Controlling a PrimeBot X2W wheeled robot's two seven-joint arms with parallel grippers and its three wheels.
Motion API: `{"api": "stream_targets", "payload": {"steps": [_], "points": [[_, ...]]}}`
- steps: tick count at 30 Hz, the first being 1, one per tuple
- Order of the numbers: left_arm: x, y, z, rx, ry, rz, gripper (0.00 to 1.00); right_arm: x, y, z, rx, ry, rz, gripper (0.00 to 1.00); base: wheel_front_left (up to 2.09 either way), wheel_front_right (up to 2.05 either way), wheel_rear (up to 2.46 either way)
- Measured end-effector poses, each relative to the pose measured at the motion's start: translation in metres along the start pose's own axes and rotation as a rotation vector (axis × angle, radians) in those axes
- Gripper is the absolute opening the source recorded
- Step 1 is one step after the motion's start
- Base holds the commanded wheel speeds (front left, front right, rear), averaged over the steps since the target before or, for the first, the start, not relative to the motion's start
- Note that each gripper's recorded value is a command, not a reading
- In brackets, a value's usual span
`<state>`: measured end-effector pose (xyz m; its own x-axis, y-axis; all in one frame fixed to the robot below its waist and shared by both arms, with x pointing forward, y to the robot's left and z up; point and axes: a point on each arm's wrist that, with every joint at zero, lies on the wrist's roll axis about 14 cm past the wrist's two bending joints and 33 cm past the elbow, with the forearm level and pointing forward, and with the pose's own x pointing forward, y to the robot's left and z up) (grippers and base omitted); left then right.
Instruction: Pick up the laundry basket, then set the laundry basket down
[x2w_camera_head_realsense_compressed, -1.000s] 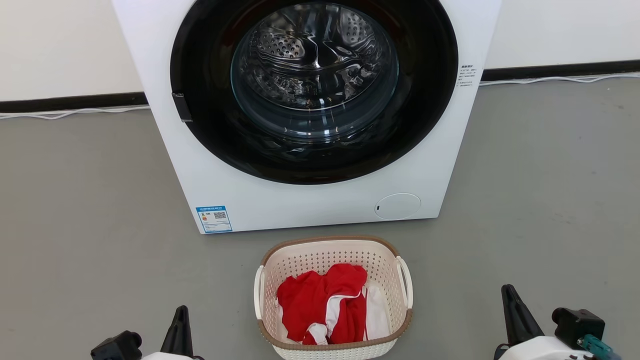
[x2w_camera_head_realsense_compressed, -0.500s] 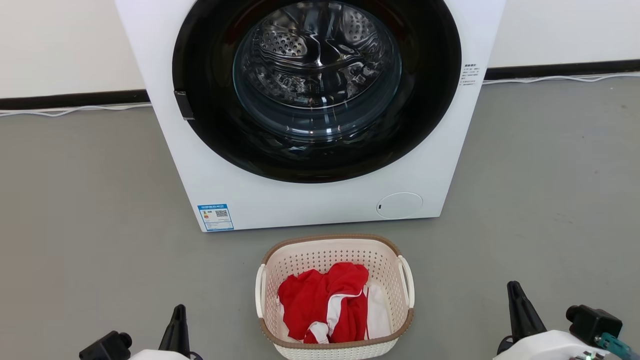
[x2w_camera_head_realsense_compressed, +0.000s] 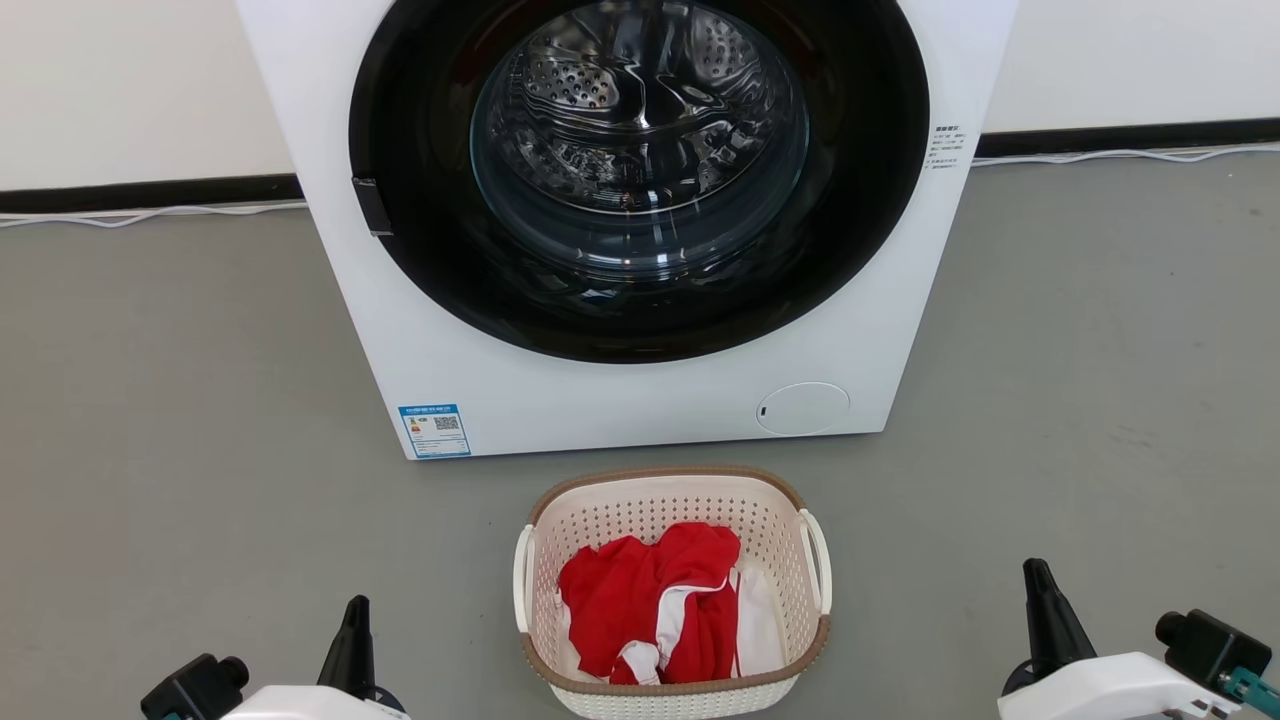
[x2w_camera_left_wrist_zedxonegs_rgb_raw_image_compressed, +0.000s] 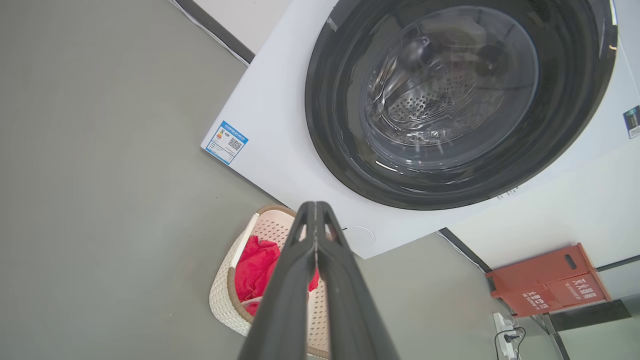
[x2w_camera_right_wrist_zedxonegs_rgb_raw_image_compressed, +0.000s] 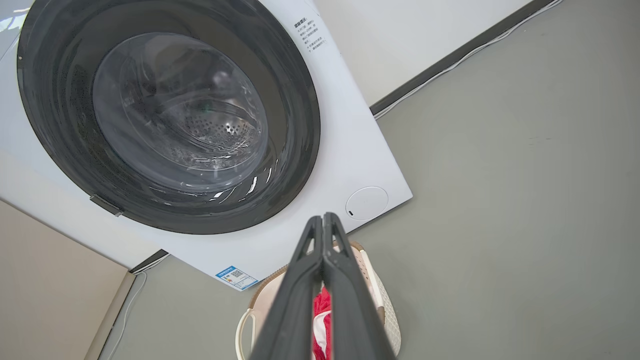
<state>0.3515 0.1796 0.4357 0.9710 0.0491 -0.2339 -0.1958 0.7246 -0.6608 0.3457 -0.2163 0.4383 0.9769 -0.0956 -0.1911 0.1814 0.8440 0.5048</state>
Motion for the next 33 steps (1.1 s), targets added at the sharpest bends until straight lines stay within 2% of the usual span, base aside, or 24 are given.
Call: {"api": "stream_targets", "payload": {"steps": [33], "points": [[0.006, -0.005, 0.009, -0.332, 0.024, -0.023, 0.0, 0.008, 0.006, 0.011, 0.41, -0.008, 0.004, 0.0, 0.0, 0.0, 0.0]]}}
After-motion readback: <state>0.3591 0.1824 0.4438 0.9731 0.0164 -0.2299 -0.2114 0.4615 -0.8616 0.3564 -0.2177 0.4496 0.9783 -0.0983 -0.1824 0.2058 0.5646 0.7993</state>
